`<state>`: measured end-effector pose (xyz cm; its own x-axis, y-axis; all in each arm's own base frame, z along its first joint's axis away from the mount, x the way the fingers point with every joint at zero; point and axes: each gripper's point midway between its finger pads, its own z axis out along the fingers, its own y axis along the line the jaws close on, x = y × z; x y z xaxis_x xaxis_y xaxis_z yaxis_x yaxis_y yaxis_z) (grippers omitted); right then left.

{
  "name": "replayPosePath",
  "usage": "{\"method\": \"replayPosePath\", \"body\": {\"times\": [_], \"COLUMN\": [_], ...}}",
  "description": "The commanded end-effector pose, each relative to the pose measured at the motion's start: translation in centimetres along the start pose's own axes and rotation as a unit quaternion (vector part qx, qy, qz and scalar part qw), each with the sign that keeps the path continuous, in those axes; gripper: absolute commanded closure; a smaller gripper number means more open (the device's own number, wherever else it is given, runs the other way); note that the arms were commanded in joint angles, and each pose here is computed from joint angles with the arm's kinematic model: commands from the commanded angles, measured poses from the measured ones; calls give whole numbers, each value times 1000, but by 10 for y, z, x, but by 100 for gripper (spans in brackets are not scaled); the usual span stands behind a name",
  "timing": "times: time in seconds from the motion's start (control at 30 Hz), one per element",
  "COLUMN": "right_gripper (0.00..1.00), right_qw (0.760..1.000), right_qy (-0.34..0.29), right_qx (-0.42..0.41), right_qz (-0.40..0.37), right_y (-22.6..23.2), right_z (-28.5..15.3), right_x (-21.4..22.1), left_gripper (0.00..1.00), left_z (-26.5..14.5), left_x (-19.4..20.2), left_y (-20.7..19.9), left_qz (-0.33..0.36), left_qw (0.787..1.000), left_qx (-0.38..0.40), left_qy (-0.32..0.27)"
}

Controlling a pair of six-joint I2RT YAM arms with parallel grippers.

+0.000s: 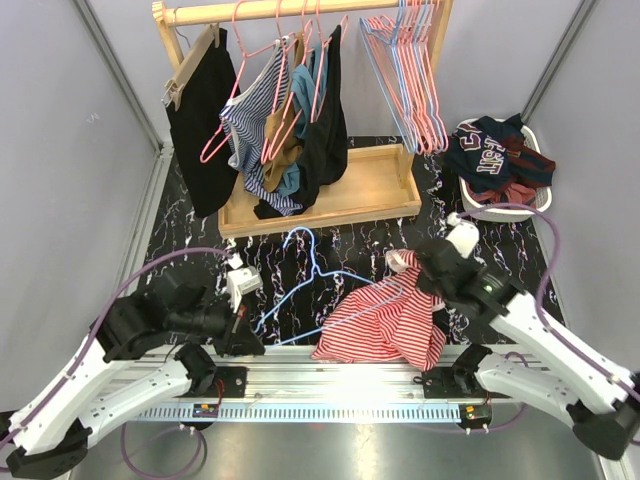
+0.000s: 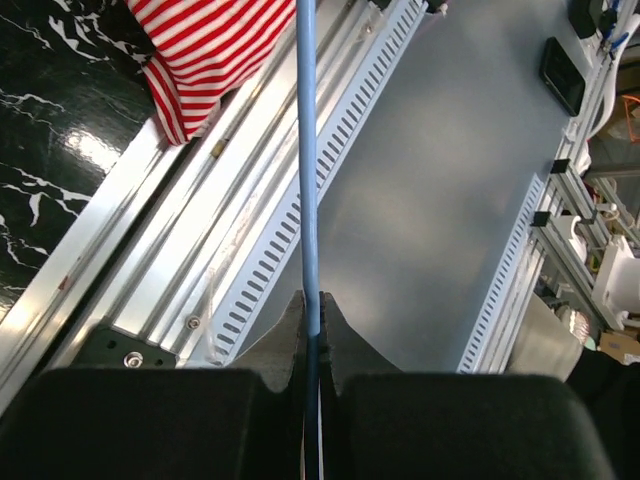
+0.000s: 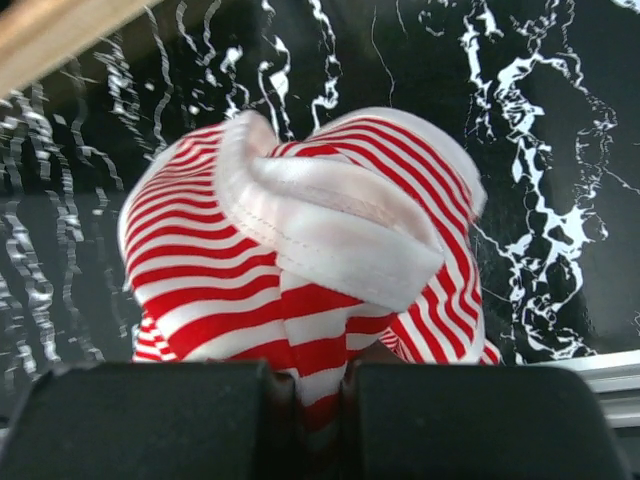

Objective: Remove the tank top from the hanger
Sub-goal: Remove the tank top from the hanger, then place the tank top into the basket

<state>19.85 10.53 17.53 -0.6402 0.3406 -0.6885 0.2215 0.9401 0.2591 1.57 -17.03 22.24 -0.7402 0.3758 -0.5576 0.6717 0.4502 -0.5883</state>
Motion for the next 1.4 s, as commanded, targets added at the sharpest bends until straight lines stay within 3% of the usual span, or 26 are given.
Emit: {"method": "replayPosePath", "body": {"times": [0.0, 0.13, 0.17, 0.2, 0.27, 0.3, 0.37, 0.43, 0.6, 0.8, 0.97, 1.1, 1.17, 1.2, 1.23, 1.37], "right_gripper": [100, 100, 100, 100, 94, 77, 46, 1, 0, 0, 0, 4, 35, 55, 100, 100], "right_qw": [1000, 999, 998, 990, 973, 956, 943, 943, 956, 944, 925, 921, 923, 925, 931, 953], "right_qy": [1, 17, 17, 65, 112, 165, 226, 244, 250, 275, 290, 295, 296, 292, 279, 212], "right_qx": [5, -11, -47, -118, -180, -219, -209, -176, -75, -33, 36, 51, 23, 18, 12, -22], "right_qz": [-2, -27, -30, -51, -94, -105, -127, -141, -136, -180, -243, -248, -243, -242, -236, -216], "right_y": [18, 24, 35, 56, 72, 82, 75, 66, 43, 49, 39, 33, 39, 40, 43, 55], "right_z": [17, 12, 6, -5, -15, -25, -20, -14, 9, 24, 42, 51, 50, 49, 43, 24], "right_x": [-3, -2, -4, 13, 30, 50, 79, 98, 126, 186, 236, 247, 249, 245, 234, 180], "left_gripper": [100, 100, 100, 100, 100, 100, 100, 100, 100, 100, 100, 100, 100, 100, 100, 100], "left_z": [-9, -40, -53, -62, -86, -93, -110, -116, -113, -108, -104, -104, -104, -104, -104, -101], "left_x": [-15, -36, -43, -45, -58, -61, -69, -75, -82, -86, -89, -90, -90, -90, -90, -92], "left_y": [-7, 22, 24, 31, 44, 47, 50, 50, 51, 50, 49, 47, 46, 45, 45, 40], "left_qz": [24, 15, 12, 4, -10, -14, -22, -21, -21, -21, -22, -20, -19, -19, -19, -17], "left_qw": [999, 986, 979, 971, 948, 940, 923, 915, 913, 914, 915, 916, 916, 917, 917, 920], "left_qx": [2, -128, -152, -181, -239, -252, -273, -278, -276, -266, -260, -255, -252, -251, -250, -237], "left_qy": [-39, -109, -138, -153, -212, -230, -270, -292, -300, -305, -308, -309, -311, -310, -311, -312]}}
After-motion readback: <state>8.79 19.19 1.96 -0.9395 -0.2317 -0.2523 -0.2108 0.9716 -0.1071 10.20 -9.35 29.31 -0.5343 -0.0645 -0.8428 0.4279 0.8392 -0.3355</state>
